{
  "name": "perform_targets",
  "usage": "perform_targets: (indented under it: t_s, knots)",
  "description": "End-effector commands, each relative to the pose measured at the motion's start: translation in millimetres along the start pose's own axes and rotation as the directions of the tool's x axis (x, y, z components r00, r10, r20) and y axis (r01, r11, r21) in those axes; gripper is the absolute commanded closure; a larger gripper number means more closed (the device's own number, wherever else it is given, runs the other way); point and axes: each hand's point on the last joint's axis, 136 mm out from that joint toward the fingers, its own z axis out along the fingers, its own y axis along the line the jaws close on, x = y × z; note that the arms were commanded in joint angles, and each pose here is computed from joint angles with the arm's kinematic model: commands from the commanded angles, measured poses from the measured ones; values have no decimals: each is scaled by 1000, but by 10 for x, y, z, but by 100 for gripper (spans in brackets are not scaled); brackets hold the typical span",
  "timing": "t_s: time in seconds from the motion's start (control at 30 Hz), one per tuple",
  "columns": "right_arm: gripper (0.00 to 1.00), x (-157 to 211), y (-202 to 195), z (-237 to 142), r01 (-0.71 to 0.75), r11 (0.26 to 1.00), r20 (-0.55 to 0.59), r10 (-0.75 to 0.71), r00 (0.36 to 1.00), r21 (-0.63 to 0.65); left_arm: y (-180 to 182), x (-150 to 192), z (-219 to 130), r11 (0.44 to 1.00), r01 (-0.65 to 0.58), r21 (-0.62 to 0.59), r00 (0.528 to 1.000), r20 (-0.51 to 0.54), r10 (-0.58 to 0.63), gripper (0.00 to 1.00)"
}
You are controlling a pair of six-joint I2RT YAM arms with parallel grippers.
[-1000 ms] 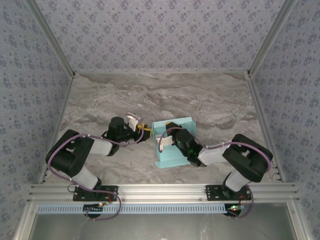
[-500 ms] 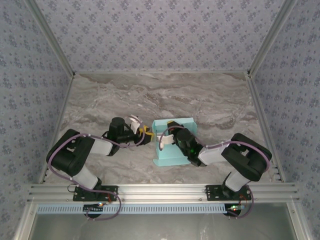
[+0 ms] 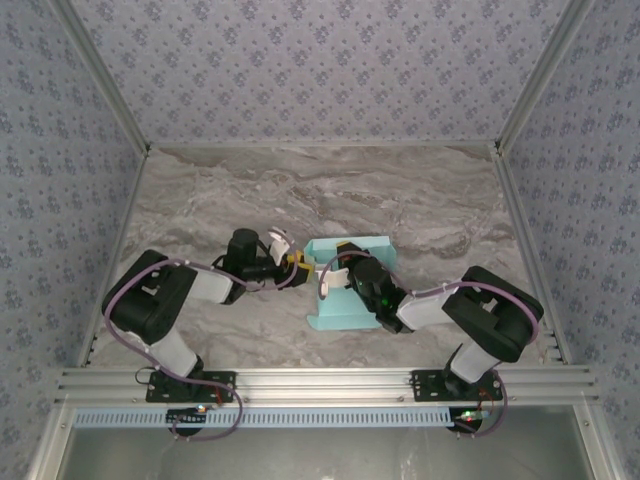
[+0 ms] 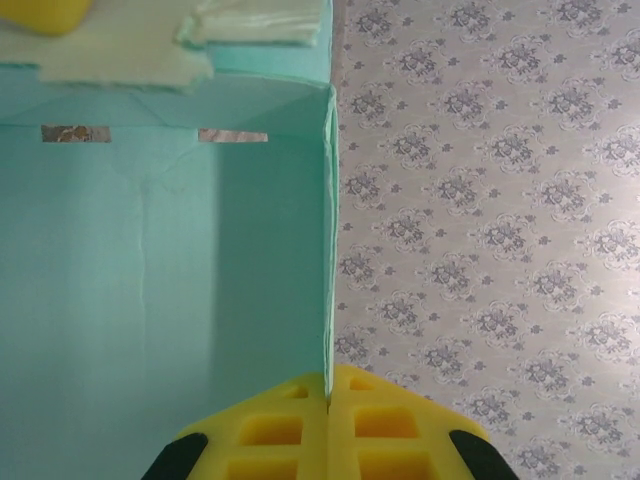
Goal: Fold the paper box
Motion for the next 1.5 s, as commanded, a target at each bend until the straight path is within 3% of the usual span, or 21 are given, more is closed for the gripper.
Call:
perform_targets:
  t_s: [0.0,0.33,0.53,0.9,1.07,1.47]
  knots:
    - [100,-48,65,-21,-23,1000,14,23,1000,-11,125,-143,30,999,-22,-44,999,24,24,55]
    - [100,-51,116,-46,-26,999,19,26,999,-29,235,-185,-20,995,-42,-95,998,46,46,55]
    - [100,-73,143,-15,-34,999,19,35,999,-35,132,-150,55,999,-26,-36,999,40,27,56]
    - [100,-181,73,-18,-95,995,-4,95,995,0,-69,-97,123,988,-138,-67,990,22,140,60]
    - [100,-248,57,-34,-133,991,-8,133,991,7,19,-100,124,967,-176,-183,982,34,185,66]
    - [100,-335,115,-90,-143,990,-22,143,989,-1,220,-140,241,896,-226,-382,970,1,245,62]
